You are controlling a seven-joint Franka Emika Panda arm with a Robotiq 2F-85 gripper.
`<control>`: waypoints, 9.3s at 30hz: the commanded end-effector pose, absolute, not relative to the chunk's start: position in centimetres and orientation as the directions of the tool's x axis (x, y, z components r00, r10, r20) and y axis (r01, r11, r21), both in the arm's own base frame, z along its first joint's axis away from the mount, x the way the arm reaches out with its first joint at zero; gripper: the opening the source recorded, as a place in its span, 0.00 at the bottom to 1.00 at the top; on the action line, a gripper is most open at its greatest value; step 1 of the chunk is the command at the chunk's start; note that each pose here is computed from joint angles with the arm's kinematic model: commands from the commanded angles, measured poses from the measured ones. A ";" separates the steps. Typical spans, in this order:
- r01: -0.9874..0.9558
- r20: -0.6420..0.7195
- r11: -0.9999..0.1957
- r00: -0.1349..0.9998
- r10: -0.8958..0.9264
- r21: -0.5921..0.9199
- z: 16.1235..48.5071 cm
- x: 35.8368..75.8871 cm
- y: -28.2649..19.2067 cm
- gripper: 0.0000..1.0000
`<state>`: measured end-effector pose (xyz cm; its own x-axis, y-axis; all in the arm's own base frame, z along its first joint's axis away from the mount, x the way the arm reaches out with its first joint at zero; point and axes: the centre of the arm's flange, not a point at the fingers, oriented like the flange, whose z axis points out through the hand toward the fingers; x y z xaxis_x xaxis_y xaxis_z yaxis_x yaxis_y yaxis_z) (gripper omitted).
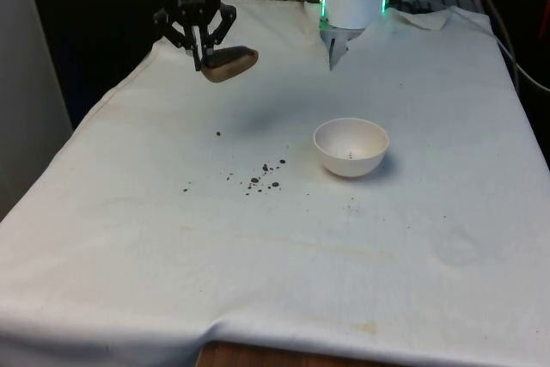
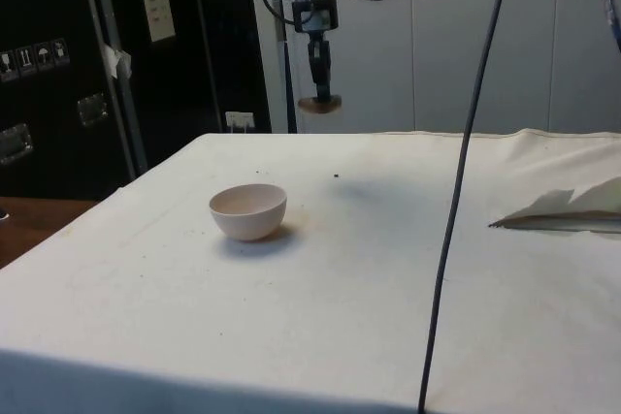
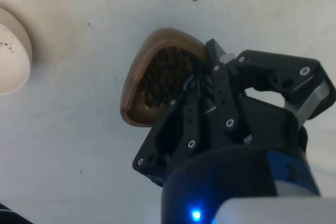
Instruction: Pour the coffee beans from the cup into the bowl.
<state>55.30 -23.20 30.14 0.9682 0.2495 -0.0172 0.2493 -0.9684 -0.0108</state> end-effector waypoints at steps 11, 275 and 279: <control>0.227 -0.023 -0.974 0.974 0.226 0.022 31.0 55.0 -22.5 0.00; -0.106 0.189 -0.206 0.876 0.444 0.973 23.5 51.8 14.2 0.00; -0.110 0.176 -0.170 0.876 0.449 0.979 23.5 51.7 14.5 0.00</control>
